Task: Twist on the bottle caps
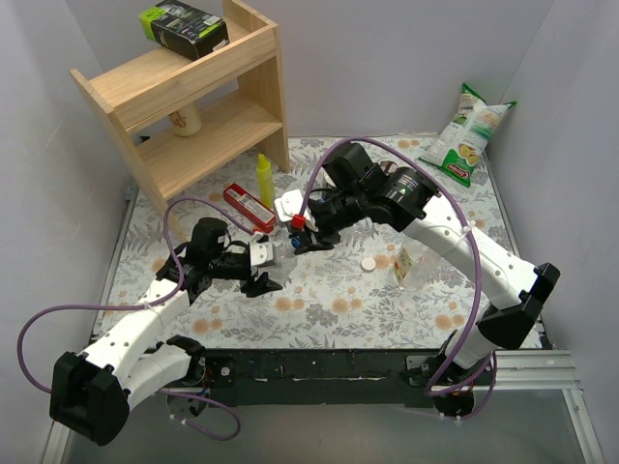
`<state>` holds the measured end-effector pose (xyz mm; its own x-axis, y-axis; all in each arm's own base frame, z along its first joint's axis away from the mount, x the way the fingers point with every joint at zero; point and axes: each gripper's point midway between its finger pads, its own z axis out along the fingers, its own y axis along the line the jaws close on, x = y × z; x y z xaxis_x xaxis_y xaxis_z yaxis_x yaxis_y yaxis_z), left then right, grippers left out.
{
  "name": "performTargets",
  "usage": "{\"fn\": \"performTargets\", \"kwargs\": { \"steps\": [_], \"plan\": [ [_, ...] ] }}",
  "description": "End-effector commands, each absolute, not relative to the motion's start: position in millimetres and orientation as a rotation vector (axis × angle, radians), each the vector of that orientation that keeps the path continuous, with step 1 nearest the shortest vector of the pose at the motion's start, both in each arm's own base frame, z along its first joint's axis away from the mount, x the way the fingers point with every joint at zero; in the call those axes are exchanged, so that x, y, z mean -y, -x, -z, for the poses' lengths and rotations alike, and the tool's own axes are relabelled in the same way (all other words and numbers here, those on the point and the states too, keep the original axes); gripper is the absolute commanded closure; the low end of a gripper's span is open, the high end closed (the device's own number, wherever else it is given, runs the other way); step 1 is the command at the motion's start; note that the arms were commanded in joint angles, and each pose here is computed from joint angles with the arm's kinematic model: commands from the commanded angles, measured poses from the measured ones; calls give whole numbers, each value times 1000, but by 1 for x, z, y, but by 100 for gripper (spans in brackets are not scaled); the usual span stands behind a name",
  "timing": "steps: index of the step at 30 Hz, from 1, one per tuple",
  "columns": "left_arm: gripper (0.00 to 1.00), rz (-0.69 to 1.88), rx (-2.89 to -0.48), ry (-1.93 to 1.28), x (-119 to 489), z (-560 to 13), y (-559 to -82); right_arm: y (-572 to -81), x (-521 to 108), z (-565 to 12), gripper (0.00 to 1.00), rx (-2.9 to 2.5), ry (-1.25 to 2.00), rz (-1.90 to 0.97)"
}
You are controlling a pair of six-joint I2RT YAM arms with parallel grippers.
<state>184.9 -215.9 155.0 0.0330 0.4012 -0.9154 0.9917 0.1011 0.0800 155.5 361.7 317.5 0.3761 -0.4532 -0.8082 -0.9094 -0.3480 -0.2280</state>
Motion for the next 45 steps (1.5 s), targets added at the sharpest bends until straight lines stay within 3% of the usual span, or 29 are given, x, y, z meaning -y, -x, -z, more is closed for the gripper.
{"fn": "performTargets", "kwargs": {
  "steps": [1,14,22,28,30,38,41,42,44,45],
  "plan": [
    [100,835,-1344,-1414,228,-199,-193,-147,-360,-301,71,-1147,2019,-867],
    [100,745,-1278,-1340,227,-215,-205,-143,-353,-280,73,-1116,2128,-844],
    [100,626,-1259,-1176,219,-233,-226,-160,-367,-271,75,-1554,1913,-957],
    [100,525,-1302,-1003,208,-247,-255,-175,-381,-252,83,-2015,1681,-965],
    [100,529,-1347,-968,207,-243,-261,-180,-383,-252,90,-2058,1623,-946],
    [100,534,-1475,-955,201,-207,-262,-193,-383,-254,90,-2115,1541,-868],
    [100,548,-1518,-962,200,-192,-258,-196,-381,-259,79,-2091,1540,-842],
    [100,555,-1537,-966,200,-186,-257,-197,-380,-261,71,-2072,1551,-829],
    [100,574,-1564,-974,200,-178,-253,-199,-381,-275,52,-2006,1566,-828],
    [100,581,-1576,-976,200,-173,-250,-198,-380,-280,30,-1973,1587,-825]
  ]
}}
